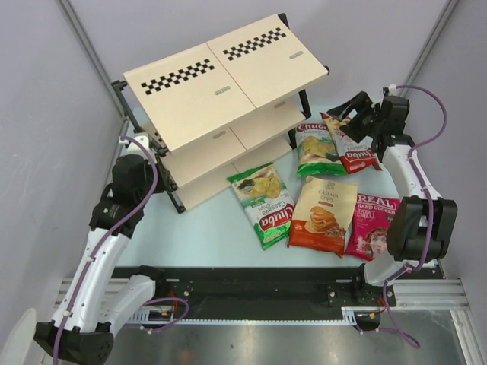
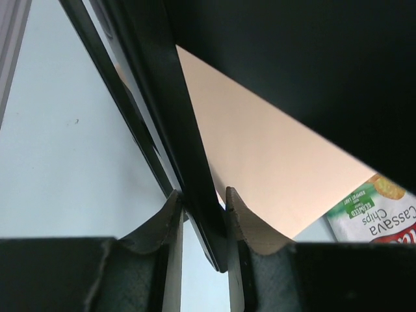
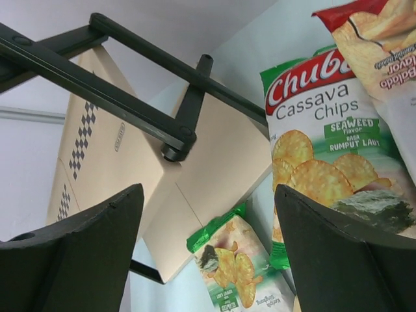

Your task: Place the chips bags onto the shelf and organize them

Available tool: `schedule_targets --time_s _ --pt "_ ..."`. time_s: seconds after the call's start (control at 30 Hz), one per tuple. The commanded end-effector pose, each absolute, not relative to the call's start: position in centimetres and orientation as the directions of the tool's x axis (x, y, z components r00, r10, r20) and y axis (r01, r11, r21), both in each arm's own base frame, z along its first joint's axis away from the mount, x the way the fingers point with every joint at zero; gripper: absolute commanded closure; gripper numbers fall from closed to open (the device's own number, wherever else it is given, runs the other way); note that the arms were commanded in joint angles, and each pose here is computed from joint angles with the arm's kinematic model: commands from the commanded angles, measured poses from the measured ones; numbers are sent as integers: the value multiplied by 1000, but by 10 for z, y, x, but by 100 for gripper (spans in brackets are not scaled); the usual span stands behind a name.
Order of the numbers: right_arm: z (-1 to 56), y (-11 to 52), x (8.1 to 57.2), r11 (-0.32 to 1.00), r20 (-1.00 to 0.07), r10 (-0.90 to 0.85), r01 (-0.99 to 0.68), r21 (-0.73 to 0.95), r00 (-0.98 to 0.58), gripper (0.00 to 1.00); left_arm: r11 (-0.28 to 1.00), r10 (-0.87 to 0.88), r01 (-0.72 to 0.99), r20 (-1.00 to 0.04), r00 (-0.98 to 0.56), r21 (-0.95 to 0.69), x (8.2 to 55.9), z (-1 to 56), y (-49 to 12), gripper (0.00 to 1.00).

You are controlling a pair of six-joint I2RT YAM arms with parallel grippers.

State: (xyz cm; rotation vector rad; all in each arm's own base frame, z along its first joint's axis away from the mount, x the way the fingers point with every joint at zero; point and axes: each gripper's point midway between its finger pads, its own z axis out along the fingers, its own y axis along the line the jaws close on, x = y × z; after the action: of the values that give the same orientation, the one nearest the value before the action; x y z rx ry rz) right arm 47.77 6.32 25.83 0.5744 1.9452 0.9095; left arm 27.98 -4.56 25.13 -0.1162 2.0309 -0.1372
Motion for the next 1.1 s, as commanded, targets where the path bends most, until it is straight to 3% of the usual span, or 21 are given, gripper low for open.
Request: schedule_targets --time_s 0.0,0.23,0.4,0.6,1.07 --pt "297 59 486 656 -600 667 -33 754 -441 13 955 137 294 -806 -576 -48 243 216 -78 100" --pt "295 70 488 706 -641 623 -30 708 -448 8 945 104 316 -833 -543 -88 249 238 -90 100" --pt "292 112 496 746 -693 534 -116 656 -484 6 948 79 298 -818 -570 -116 252 233 -92 100" --pt "286 135 522 753 -730 477 -200 626 -490 12 949 38 274 -810 -586 -154 251 231 -88 100" --pt "279 133 596 757 -776 449 -273 593 -443 15 935 -14 271 -785 -620 -230 250 222 -88 100"
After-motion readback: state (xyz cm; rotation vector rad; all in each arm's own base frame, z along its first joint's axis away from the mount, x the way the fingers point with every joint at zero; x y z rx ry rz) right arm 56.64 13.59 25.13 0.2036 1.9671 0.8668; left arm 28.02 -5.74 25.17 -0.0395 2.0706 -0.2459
